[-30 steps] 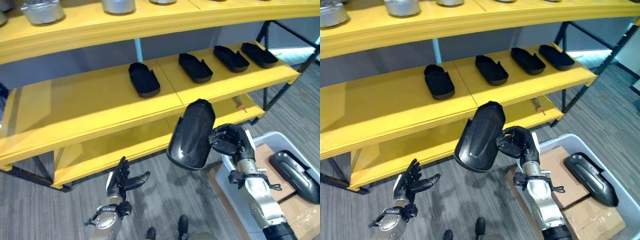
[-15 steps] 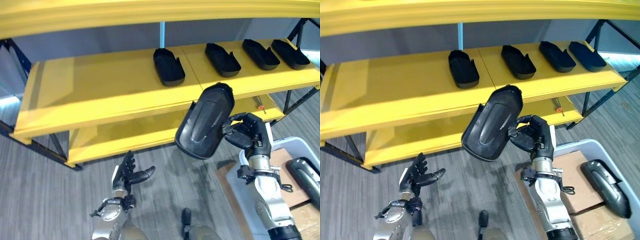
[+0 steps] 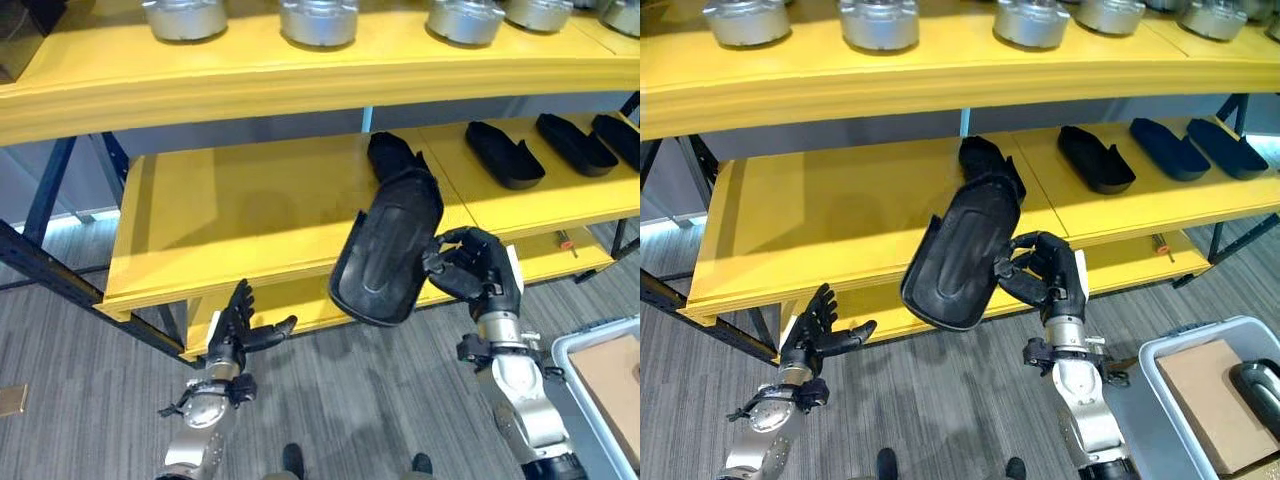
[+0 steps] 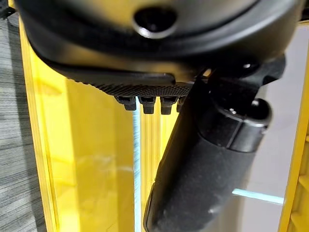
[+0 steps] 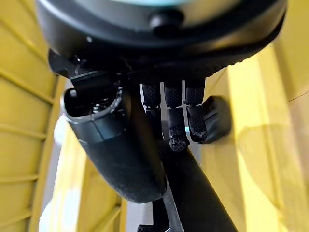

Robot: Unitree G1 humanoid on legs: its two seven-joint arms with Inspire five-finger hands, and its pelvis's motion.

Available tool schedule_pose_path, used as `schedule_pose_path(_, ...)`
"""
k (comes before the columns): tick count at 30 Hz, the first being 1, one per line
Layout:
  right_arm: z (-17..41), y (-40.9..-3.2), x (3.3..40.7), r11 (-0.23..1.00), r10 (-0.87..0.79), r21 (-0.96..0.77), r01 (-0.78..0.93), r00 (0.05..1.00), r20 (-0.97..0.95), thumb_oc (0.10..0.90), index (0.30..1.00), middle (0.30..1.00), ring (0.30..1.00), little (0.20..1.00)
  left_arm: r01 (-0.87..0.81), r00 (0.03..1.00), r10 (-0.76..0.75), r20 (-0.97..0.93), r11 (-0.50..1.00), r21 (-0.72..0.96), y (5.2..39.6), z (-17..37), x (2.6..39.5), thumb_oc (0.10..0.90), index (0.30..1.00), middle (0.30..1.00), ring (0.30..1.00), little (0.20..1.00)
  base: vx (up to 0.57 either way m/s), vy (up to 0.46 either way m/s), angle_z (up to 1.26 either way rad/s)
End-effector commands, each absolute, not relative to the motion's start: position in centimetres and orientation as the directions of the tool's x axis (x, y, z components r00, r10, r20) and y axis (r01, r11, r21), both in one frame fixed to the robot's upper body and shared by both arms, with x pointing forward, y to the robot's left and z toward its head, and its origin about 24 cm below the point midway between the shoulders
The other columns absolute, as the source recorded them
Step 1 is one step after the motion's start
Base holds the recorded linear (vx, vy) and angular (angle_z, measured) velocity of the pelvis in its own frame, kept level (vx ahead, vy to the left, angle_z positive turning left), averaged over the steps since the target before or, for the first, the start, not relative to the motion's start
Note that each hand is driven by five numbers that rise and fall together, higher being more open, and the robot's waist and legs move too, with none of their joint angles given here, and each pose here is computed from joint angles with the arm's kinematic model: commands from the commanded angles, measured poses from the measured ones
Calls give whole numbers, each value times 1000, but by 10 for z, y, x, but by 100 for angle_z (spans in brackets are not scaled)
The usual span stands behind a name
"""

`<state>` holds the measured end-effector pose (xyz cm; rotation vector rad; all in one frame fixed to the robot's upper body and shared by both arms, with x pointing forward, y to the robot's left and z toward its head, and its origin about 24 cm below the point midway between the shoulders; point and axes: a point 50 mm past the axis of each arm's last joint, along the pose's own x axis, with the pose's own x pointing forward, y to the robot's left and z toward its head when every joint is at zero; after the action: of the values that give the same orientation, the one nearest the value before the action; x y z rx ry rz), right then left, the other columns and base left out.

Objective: Move parts from the plastic box to the shelf.

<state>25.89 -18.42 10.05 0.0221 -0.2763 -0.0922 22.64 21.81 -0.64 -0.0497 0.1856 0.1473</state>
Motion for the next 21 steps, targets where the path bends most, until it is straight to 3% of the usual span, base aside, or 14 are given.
schedule_pose_path(1, 166, -180, 261, 998, -59, 40, 44, 810, 584, 400, 300, 300, 300, 300, -145, 989, 145, 22, 989, -18, 220, 30, 235, 900, 1000, 1000, 1000, 1000, 112, 321, 26)
schedule_pose_path(9, 178, -180, 266, 999, -31, -11, 48, 789, 613, 400, 300, 300, 300, 300, -125, 991, 126, 36, 992, -21, 218, 33, 239, 900, 1000, 1000, 1000, 1000, 100, 36, 24)
schedule_pose_path(21, 182, -168, 286, 996, 68, -81, -25, 808, 585, 400, 300, 300, 300, 300, -98, 995, 98, -11, 993, -66, 215, 24, 227, 900, 1000, 1000, 1000, 1000, 138, -220, 43)
